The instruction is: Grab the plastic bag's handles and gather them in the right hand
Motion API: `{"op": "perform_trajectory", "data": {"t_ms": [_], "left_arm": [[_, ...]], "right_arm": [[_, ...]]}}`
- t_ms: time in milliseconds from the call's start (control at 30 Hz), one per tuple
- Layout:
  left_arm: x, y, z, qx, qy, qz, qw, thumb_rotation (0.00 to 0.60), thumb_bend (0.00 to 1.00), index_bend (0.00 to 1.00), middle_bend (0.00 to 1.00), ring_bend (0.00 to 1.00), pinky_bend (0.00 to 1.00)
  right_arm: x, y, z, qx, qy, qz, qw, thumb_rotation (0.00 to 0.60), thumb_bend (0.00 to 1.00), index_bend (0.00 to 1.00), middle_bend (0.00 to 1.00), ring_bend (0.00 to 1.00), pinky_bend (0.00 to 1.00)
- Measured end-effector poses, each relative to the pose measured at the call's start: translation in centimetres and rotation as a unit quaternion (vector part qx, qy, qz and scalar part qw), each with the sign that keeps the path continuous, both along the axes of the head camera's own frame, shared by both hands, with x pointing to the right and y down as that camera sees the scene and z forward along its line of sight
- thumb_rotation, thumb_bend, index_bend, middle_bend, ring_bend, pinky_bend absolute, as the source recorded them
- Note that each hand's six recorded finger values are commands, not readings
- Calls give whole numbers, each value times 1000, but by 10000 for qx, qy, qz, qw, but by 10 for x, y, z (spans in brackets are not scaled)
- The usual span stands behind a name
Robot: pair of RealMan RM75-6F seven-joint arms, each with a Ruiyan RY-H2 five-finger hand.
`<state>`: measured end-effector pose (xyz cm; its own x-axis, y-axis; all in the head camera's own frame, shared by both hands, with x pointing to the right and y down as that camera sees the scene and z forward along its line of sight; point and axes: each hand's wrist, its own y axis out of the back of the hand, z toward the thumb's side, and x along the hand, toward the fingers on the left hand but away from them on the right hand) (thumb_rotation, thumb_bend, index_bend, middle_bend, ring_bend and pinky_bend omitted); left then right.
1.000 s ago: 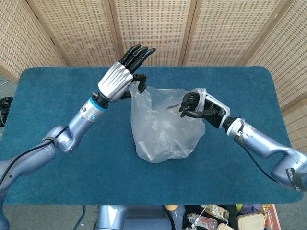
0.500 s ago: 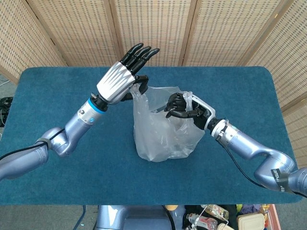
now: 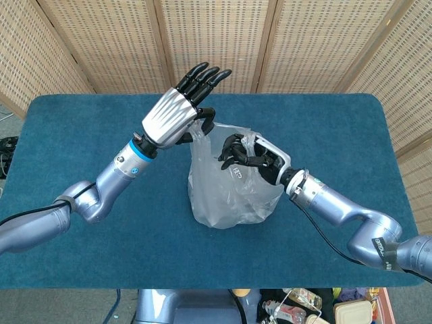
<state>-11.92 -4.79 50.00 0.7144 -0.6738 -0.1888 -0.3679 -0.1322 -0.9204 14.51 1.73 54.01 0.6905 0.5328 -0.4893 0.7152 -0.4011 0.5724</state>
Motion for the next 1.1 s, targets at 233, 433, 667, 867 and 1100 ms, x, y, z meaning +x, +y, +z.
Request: {"op": "perform_trajectory", "data": {"t_ms": [233, 433, 667, 867, 1100], "left_arm": [[1, 2, -1, -77, 39, -3, 10000, 600, 413, 676, 0, 0, 2], [3, 1, -3, -87, 68, 2, 9999, 600, 413, 677, 0, 0, 2], [8, 2, -8, -11, 82, 32, 10000, 600, 416, 676, 0, 0, 2], [11, 1, -7, -10, 45, 5, 10000, 600, 413, 676, 0, 0, 7], [14, 1, 0, -231, 138, -48, 9996, 600, 413, 675, 0, 0, 7]], "right_arm": [[-3, -4, 3, -45, 9, 120, 9999, 600, 562, 449, 525, 302, 266], [-7, -7, 4, -61, 57, 219, 9997, 600, 559, 395, 433, 235, 265], [-18, -5, 2, -58, 78, 164, 9998, 600, 546, 395, 432, 234, 265], [-25, -2, 0, -147, -63, 203, 9997, 600, 539, 394, 432, 234, 262], [-31, -4, 1, -183, -299, 337, 9988, 600, 539, 394, 432, 234, 234]]}}
